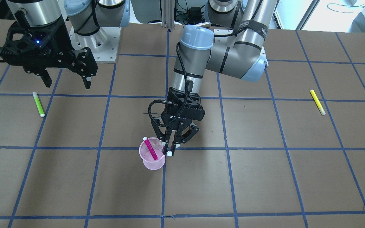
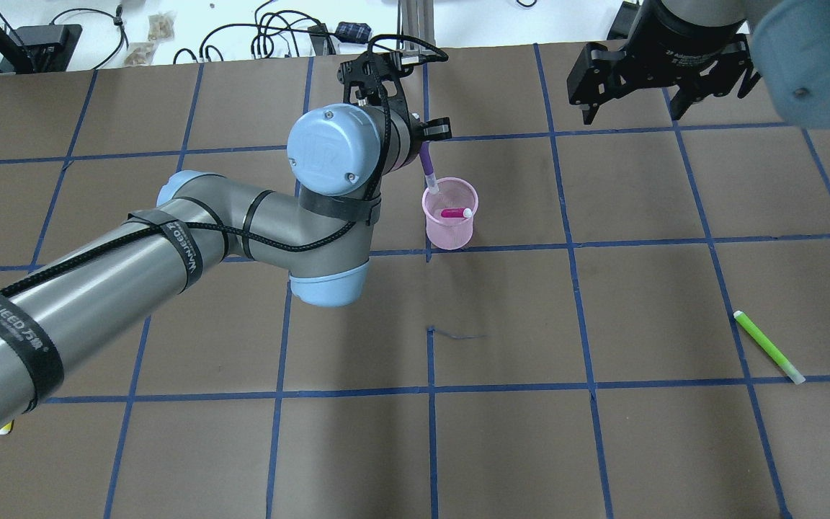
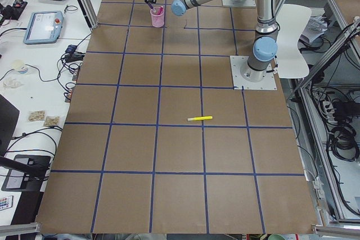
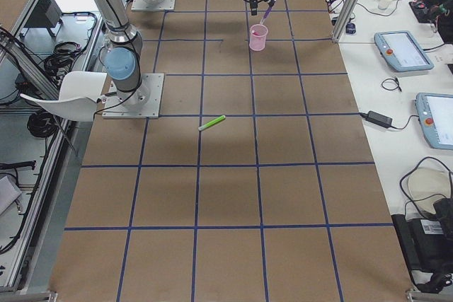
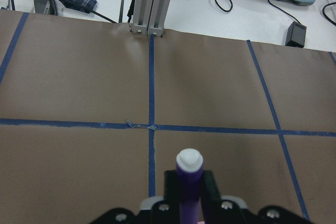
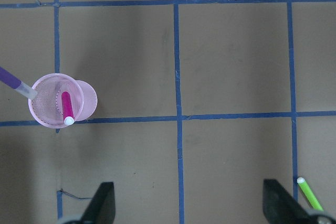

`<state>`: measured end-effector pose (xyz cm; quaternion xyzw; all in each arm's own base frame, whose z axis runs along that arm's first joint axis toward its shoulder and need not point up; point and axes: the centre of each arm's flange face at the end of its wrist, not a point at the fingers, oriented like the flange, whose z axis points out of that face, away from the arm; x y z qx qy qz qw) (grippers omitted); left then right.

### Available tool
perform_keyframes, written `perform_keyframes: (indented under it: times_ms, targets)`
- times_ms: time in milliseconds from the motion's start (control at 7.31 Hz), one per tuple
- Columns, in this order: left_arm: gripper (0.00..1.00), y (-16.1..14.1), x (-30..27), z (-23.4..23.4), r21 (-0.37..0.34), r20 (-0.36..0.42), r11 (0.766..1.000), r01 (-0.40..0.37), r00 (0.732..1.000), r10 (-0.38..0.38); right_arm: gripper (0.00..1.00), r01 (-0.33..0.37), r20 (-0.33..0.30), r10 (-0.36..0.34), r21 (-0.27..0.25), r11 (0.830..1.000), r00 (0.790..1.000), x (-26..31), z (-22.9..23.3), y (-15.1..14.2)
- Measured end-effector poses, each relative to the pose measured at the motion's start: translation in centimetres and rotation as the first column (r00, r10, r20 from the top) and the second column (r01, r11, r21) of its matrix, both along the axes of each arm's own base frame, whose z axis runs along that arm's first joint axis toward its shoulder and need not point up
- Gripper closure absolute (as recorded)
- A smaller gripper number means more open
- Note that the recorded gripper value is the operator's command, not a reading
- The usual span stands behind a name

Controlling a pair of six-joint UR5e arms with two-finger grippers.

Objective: Insert purple and pink pens into pink cup

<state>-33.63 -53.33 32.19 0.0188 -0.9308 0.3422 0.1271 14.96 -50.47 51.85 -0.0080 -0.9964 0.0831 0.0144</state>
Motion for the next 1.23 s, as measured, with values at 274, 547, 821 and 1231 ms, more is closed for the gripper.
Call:
perform_keyframes:
  times_ms: [274, 547, 821, 1231]
  targets:
    - [1.0, 0.2, -0.6, -0.4, 0.004, -0.01, 1.0, 0.003, 1.0, -0.003, 0.0, 0.005, 0.002, -0.005, 0.003, 1.0, 1.0, 0.1, -0.1, 0.0]
    - [1.0, 0.4, -0.6, -0.9, 0.013, -0.003, 1.0, 0.007, 1.0, -0.007, 0.0, 0.004, 0.002, -0.004, 0.01, 1.0, 1.0, 0.1, -0.5, 0.1]
    - [1.0, 0.5, -0.7, -1.2, 0.019, -0.001, 1.0, 0.009, 1.0, -0.009, 0.0, -0.002, 0.002, 0.002, 0.015, 1.0, 1.0, 0.1, -0.8, 0.1]
    - [1.0, 0.8, -0.9, -2.0, 0.038, 0.001, 0.999, 0.018, 1.0, -0.018, 0.0, -0.001, 0.002, 0.001, 0.016, 1.0, 1.0, 0.1, -0.8, 0.1]
